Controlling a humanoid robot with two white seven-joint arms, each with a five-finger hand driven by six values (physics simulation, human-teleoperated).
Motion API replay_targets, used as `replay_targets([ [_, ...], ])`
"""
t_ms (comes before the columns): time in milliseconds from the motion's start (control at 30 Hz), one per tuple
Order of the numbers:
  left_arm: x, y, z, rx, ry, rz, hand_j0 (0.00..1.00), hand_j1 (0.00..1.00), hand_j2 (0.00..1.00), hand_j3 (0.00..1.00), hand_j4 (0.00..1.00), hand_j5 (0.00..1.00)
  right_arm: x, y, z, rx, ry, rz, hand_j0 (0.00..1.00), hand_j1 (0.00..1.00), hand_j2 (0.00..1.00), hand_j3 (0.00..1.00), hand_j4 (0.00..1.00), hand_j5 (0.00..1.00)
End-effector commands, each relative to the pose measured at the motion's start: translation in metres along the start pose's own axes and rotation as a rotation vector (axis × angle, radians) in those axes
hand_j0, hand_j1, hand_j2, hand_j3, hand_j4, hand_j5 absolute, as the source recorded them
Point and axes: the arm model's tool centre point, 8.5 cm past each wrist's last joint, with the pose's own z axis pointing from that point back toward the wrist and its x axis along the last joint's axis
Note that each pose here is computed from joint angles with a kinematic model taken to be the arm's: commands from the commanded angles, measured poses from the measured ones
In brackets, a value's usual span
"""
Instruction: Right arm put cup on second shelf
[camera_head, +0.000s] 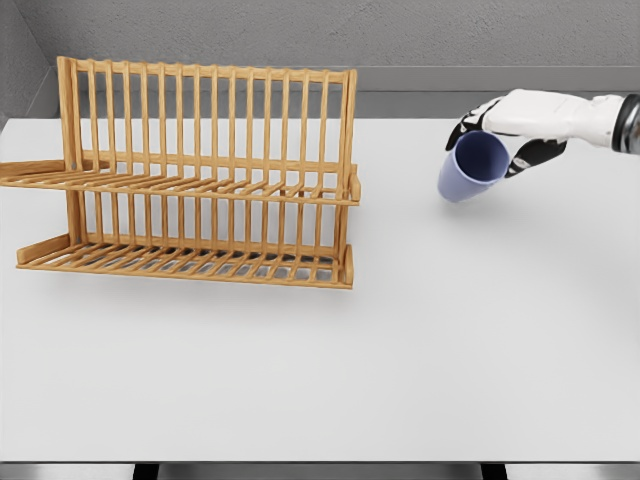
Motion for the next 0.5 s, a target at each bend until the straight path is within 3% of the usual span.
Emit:
replay_targets([
  [0, 0.0, 0.0, 0.0, 0.0, 0.0, 0.0, 1.0, 1.0, 1.0, 1.0, 1.0, 1.0, 0.007, -0.009, 0.0, -0.022, -0.019, 0.017, 0.64, 0.64, 0.64, 0.64, 0.64, 0.64],
  [233, 0.0, 0.0, 0.0, 0.0, 0.0, 0.0, 1.0, 1.0, 1.0, 1.0, 1.0, 1.0, 0.021, -0.018, -0.002, -0.035, -0.052, 0.053, 0.63, 0.63, 0.63, 0.63, 0.63, 0.63],
  [300, 0.0, 0.0, 0.0, 0.0, 0.0, 0.0, 1.0, 1.0, 1.0, 1.0, 1.0, 1.0, 0.021, -0.031, 0.008, -0.087, -0.045, 0.064, 0.62, 0.62, 0.62, 0.62, 0.62, 0.62],
  [367, 0.0, 0.0, 0.0, 0.0, 0.0, 0.0, 1.0, 1.0, 1.0, 1.0, 1.0, 1.0, 0.022, -0.035, 0.008, -0.094, -0.051, 0.072, 0.62, 0.62, 0.62, 0.62, 0.62, 0.62],
  [467, 0.0, 0.0, 0.0, 0.0, 0.0, 0.0, 1.0, 1.0, 1.0, 1.0, 1.0, 1.0, 0.037, -0.042, 0.005, -0.103, -0.086, 0.11, 0.62, 0.62, 0.62, 0.62, 0.62, 0.62],
])
